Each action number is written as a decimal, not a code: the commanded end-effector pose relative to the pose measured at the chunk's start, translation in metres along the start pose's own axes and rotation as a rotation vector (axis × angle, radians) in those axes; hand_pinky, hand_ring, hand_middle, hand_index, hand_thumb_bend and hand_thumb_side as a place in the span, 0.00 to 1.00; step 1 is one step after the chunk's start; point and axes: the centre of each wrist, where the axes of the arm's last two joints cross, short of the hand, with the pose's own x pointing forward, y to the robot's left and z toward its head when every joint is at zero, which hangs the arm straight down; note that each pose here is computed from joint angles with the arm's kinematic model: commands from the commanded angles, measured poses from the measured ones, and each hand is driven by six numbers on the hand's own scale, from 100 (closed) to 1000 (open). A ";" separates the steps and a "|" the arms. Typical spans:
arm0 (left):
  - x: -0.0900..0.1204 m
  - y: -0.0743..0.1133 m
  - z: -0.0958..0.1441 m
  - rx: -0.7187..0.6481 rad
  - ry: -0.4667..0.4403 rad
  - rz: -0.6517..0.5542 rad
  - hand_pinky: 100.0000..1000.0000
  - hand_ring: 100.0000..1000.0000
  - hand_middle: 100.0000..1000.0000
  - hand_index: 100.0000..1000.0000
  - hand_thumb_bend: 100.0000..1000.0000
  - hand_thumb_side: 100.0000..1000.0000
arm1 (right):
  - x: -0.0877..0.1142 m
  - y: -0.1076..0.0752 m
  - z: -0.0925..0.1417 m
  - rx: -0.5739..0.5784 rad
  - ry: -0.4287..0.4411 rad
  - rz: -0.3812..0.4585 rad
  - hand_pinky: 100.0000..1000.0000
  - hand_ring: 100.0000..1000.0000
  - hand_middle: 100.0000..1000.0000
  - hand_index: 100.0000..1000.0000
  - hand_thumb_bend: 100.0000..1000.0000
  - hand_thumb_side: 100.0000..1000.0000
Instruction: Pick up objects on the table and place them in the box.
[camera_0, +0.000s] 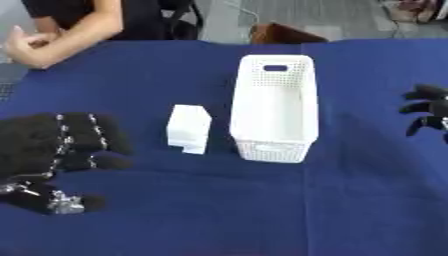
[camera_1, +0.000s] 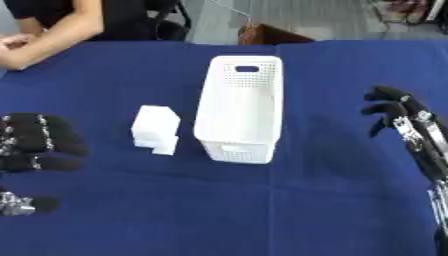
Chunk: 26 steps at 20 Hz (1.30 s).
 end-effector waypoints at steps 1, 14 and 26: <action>-0.006 0.016 -0.001 -0.035 -0.013 -0.018 0.82 0.74 0.79 0.90 0.32 0.19 | 0.004 -0.008 0.000 0.007 -0.005 0.031 0.39 0.67 0.74 0.89 0.00 0.84; -0.022 0.043 -0.013 -0.166 0.032 -0.012 0.87 0.79 0.80 0.89 0.28 0.38 | 0.002 -0.009 0.004 0.020 0.013 0.035 0.39 0.67 0.74 0.89 0.00 0.84; -0.048 0.053 -0.008 -0.200 0.069 0.055 0.87 0.81 0.82 0.91 0.21 0.48 | -0.002 -0.006 0.007 0.048 0.031 0.029 0.38 0.67 0.74 0.89 0.00 0.84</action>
